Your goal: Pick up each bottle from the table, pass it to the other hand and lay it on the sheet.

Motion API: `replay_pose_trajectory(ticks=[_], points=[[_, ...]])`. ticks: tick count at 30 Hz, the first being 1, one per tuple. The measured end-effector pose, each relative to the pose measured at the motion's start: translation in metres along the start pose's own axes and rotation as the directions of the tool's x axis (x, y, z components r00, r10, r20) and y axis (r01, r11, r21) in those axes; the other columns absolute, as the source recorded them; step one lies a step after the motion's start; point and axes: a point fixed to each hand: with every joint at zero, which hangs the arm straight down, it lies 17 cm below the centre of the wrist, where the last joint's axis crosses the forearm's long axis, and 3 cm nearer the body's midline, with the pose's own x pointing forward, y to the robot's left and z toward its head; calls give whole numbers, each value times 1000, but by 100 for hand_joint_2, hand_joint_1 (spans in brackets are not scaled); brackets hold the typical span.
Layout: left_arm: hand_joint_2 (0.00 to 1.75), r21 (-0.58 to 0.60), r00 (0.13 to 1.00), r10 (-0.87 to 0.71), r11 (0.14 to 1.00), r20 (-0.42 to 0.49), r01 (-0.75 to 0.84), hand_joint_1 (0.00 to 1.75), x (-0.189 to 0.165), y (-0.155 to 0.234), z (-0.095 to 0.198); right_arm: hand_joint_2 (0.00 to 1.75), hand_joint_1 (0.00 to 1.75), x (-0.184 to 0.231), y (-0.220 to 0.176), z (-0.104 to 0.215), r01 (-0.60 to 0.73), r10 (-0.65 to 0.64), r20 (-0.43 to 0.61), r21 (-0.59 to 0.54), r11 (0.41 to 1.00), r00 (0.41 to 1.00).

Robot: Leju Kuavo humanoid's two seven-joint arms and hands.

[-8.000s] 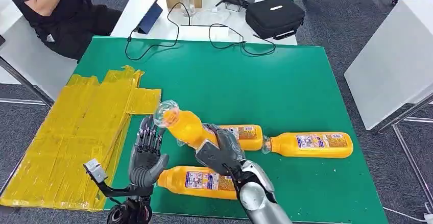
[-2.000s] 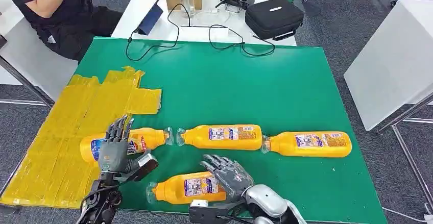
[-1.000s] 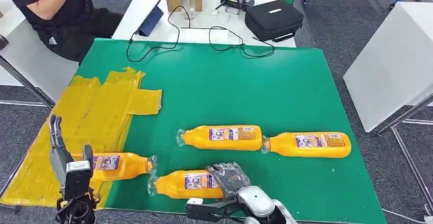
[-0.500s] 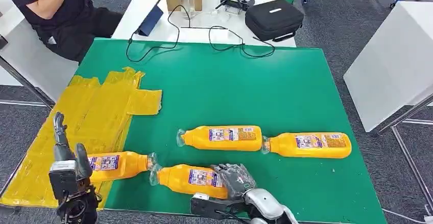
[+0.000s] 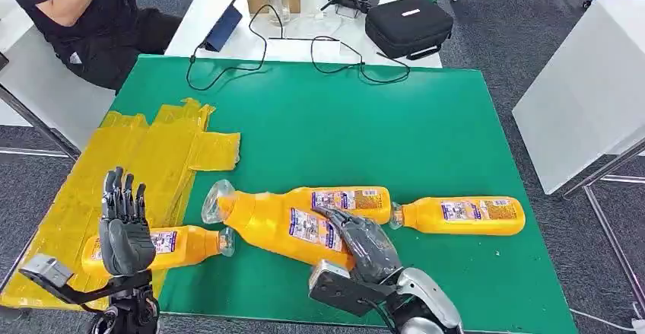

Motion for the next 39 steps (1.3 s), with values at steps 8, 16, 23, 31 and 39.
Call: replay_pose_trajectory(ticks=[8,16,23,31,39], points=[[175,-118,989,148,982,-16,-148,0,2,-61,4,175,175,15,-20,-9,79,-75,62,-54,995,995],[175,-176,967,245,951,-69,-253,0,-7,-109,3,175,175,20,-17,-43,218,-213,95,-40,975,972],[175,-214,951,281,929,-125,-303,0,-19,-138,6,175,175,4,3,-68,270,-269,36,-37,962,963],[175,-232,945,286,919,-160,-318,0,-24,-151,11,175,175,-5,42,-67,255,-254,-25,23,967,967],[175,-170,932,318,922,-177,-347,0,-27,-140,12,175,175,9,92,-60,104,-103,-19,118,987,995]])
